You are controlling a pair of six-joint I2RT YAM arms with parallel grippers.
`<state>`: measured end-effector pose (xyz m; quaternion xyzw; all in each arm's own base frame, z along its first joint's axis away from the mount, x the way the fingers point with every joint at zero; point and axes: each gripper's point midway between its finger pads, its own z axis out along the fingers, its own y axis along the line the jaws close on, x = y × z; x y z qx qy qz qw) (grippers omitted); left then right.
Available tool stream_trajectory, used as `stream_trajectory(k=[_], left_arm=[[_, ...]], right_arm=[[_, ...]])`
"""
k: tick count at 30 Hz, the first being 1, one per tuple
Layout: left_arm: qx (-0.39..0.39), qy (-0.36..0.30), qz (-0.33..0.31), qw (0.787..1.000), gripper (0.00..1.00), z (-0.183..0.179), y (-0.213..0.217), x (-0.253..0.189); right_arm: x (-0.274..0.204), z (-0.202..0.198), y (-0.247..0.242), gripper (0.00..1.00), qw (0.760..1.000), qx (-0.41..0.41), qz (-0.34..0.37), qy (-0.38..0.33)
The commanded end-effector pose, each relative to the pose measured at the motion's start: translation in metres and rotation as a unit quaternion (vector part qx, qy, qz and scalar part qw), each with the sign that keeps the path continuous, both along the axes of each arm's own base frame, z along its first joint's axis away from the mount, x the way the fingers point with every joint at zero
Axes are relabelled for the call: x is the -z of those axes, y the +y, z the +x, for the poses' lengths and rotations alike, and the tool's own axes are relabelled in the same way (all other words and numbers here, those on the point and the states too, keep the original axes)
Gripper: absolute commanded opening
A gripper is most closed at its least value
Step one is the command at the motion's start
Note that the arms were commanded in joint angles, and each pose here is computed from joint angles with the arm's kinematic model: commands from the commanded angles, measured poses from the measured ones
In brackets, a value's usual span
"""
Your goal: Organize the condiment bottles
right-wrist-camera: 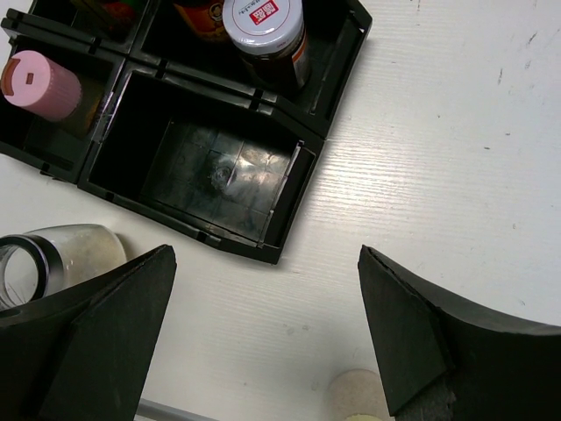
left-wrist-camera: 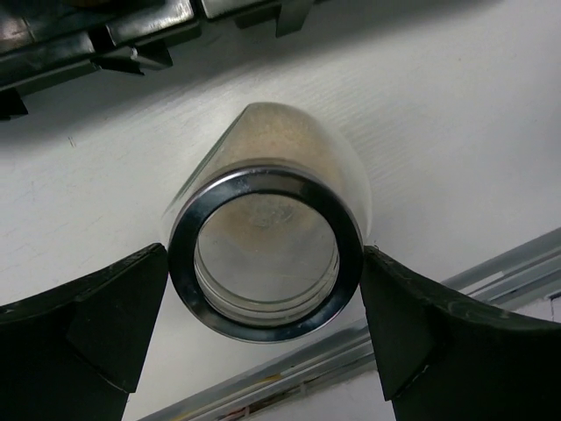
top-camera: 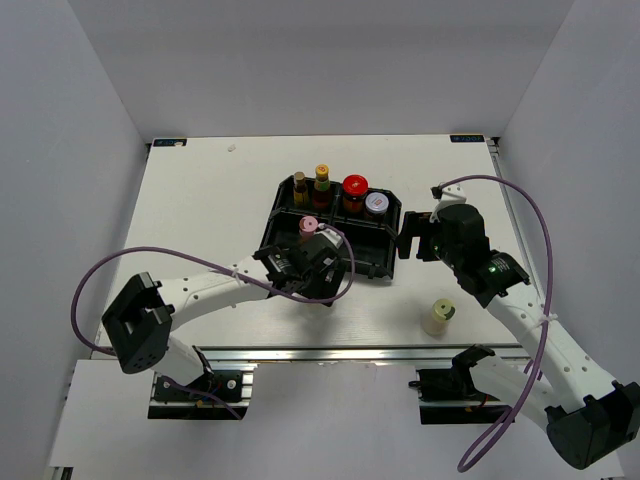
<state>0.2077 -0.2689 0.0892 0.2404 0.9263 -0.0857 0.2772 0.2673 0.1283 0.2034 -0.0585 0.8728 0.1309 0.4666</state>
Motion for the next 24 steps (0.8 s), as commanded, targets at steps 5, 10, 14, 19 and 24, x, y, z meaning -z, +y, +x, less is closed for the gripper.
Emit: stream_trajectory(k=[5, 10, 14, 19, 24], left_arm=[[-0.035, -0.037, -0.035, 0.998, 0.98, 0.014, -0.007, -0.027], [0.034, -0.043, -0.061, 0.997, 0.98, 0.006, -0.02, -0.027], [0.037, -0.037, -0.043, 0.998, 0.93, 0.007, -0.018, -0.021], [0.033, -0.037, -0.028, 0.998, 0.7, 0.009, -0.014, -0.019], [0.043, -0.041, -0.038, 0.998, 0.52, 0.011, -0.021, -0.025]], right_arm=[[-0.005, 0.001, -0.004, 0.89, 1.0, 0.007, 0.0, -0.019], [-0.003, 0.002, -0.003, 0.89, 1.0, 0.004, 0.0, -0.017], [-0.004, 0.003, -0.002, 0.89, 1.0, 0.004, -0.001, -0.016], [-0.004, 0.003, -0.002, 0.89, 1.0, 0.005, -0.001, -0.016], [-0.002, 0.003, -0.003, 0.89, 1.0, 0.005, -0.002, -0.015]])
